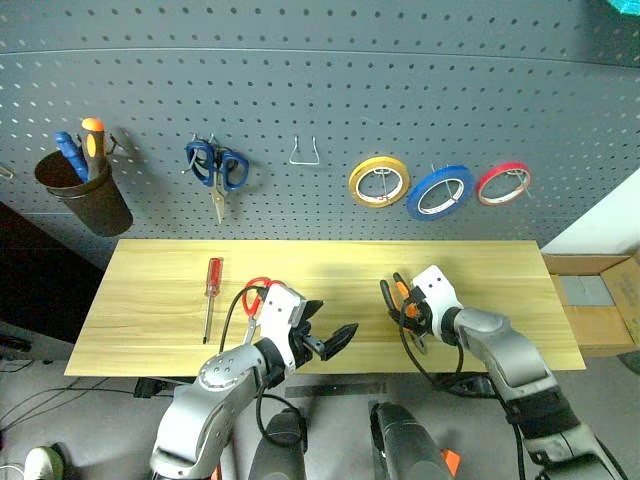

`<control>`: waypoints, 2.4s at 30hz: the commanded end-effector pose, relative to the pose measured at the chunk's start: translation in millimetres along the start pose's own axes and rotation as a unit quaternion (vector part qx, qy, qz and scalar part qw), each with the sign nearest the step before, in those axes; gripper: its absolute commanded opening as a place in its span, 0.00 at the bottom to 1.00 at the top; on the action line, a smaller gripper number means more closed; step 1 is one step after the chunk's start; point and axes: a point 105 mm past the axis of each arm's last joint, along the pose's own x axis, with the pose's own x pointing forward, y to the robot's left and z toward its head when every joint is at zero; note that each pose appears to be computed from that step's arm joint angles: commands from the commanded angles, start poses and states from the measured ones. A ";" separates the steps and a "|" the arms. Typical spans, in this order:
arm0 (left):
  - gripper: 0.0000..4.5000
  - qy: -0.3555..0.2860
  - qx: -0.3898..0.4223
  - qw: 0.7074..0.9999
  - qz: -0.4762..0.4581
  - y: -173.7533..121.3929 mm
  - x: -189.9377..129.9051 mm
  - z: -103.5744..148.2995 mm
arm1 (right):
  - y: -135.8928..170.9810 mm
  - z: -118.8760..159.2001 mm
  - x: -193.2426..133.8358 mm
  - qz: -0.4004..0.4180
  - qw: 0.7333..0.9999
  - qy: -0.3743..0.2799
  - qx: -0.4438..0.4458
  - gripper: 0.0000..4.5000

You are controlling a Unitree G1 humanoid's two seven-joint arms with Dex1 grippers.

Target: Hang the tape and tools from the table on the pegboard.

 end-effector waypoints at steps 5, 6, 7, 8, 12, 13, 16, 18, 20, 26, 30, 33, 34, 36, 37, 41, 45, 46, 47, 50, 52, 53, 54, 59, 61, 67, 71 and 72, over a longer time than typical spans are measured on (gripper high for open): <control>1.00 -0.077 0.028 0.996 0.047 -18.7 -32.0 45.2 | 30.9 113.7 -9.7 -0.013 0.975 -0.223 -0.011 0.62; 1.00 -0.081 0.038 0.994 0.060 -16.0 -33.9 49.4 | 31.8 127.4 -9.4 -0.016 0.969 -0.245 -0.015 0.62; 1.00 -0.097 0.047 0.991 0.078 -11.5 -35.7 59.6 | 31.9 150.4 -9.8 -0.023 0.959 -0.282 -0.024 0.62; 1.00 -0.109 0.052 0.989 0.089 -8.4 -36.8 66.9 | 32.2 166.2 -10.5 -0.028 0.951 -0.308 -0.030 0.62; 1.00 -0.141 0.077 0.980 0.120 7.4 -33.9 91.6 | 23.0 218.4 -13.0 -0.059 0.919 -0.386 -0.049 0.62; 1.00 -0.145 0.084 0.977 0.131 13.6 -32.1 96.9 | 19.1 234.8 -14.3 -0.075 0.907 -0.410 -0.061 0.62; 1.00 -0.158 0.089 0.971 0.154 26.2 -29.6 108.0 | 12.9 266.6 -20.5 -0.109 0.877 -0.459 -0.086 0.62; 1.00 -0.167 0.090 0.968 0.164 32.8 -28.9 115.0 | 9.0 280.7 -24.8 -0.126 0.861 -0.484 -0.089 0.62; 1.00 -0.173 0.094 0.966 0.166 39.8 -25.4 122.1 | 4.8 291.0 -27.9 -0.144 0.848 -0.503 -0.089 0.62; 1.00 -0.174 0.093 0.970 0.143 50.2 2.9 131.2 | -5.0 302.7 -22.1 -0.172 0.833 -0.521 -0.076 0.62; 1.00 -0.164 0.097 0.973 0.128 54.5 23.2 129.6 | -5.4 305.8 -13.1 -0.180 0.829 -0.525 -0.064 0.62; 1.00 -0.168 0.097 0.974 0.119 57.0 33.0 132.1 | -6.7 302.0 -7.2 -0.189 0.827 -0.526 -0.064 0.62; 1.00 -0.168 0.097 0.975 0.113 56.5 36.1 132.7 | -7.7 301.2 -6.3 -0.193 0.825 -0.527 -0.065 0.62; 1.00 -0.166 0.097 0.976 0.103 55.2 40.8 132.8 | -9.2 299.5 -3.6 -0.201 0.824 -0.526 -0.068 0.62; 1.00 -0.166 0.097 0.976 0.100 54.9 42.8 133.0 | -10.0 298.4 -2.3 -0.205 0.822 -0.526 -0.071 0.62; 1.00 -0.165 0.096 0.978 0.089 53.6 50.0 133.4 | -15.2 280.1 8.3 -0.235 0.818 -0.519 -0.084 0.62; 1.00 -0.165 0.096 0.978 0.086 52.9 51.9 134.5 | -12.3 260.3 24.5 -0.241 0.827 -0.499 -0.094 0.62; 1.00 -0.164 0.097 0.978 0.086 53.1 51.3 134.4 | -10.7 256.9 28.9 -0.236 0.834 -0.492 -0.090 0.62; 1.00 -0.163 0.097 0.978 0.086 53.2 50.7 134.4 | -9.7 254.9 31.6 -0.233 0.837 -0.487 -0.086 0.62; 1.00 -0.155 0.096 0.979 0.087 55.4 48.2 128.9 | -1.9 243.3 43.0 -0.213 0.855 -0.464 -0.092 0.62; 1.00 -0.152 0.095 0.980 0.087 55.5 47.4 126.1 | -1.6 237.1 46.1 -0.208 0.861 -0.454 -0.094 0.62; 1.00 -0.152 0.095 0.980 0.087 55.3 47.3 125.6 | -3.4 235.2 46.4 -0.209 0.863 -0.450 -0.094 0.62; 1.00 -0.152 0.095 0.980 0.087 55.3 47.3 125.3 | -5.5 233.7 46.1 -0.211 0.864 -0.448 -0.094 0.62; 1.00 -0.150 0.092 0.981 0.086 54.1 48.8 123.1 | -9.8 229.3 43.3 -0.202 0.869 -0.441 -0.099 0.98; 1.00 -0.149 0.091 0.981 0.084 53.3 49.4 121.7 | -10.6 228.2 41.9 -0.200 0.870 -0.439 -0.102 0.99; 1.00 -0.139 0.082 0.983 0.090 56.5 44.1 113.8 | -9.6 218.8 29.0 -0.167 0.881 -0.430 -0.104 0.99; 1.00 -0.112 0.075 0.984 0.115 63.5 31.9 94.5 | 6.5 204.9 11.6 -0.096 0.898 -0.415 -0.112 0.99; 1.00 -0.101 0.074 0.983 0.133 67.8 26.8 85.2 | 14.2 196.7 5.7 -0.065 0.904 -0.406 -0.118 0.99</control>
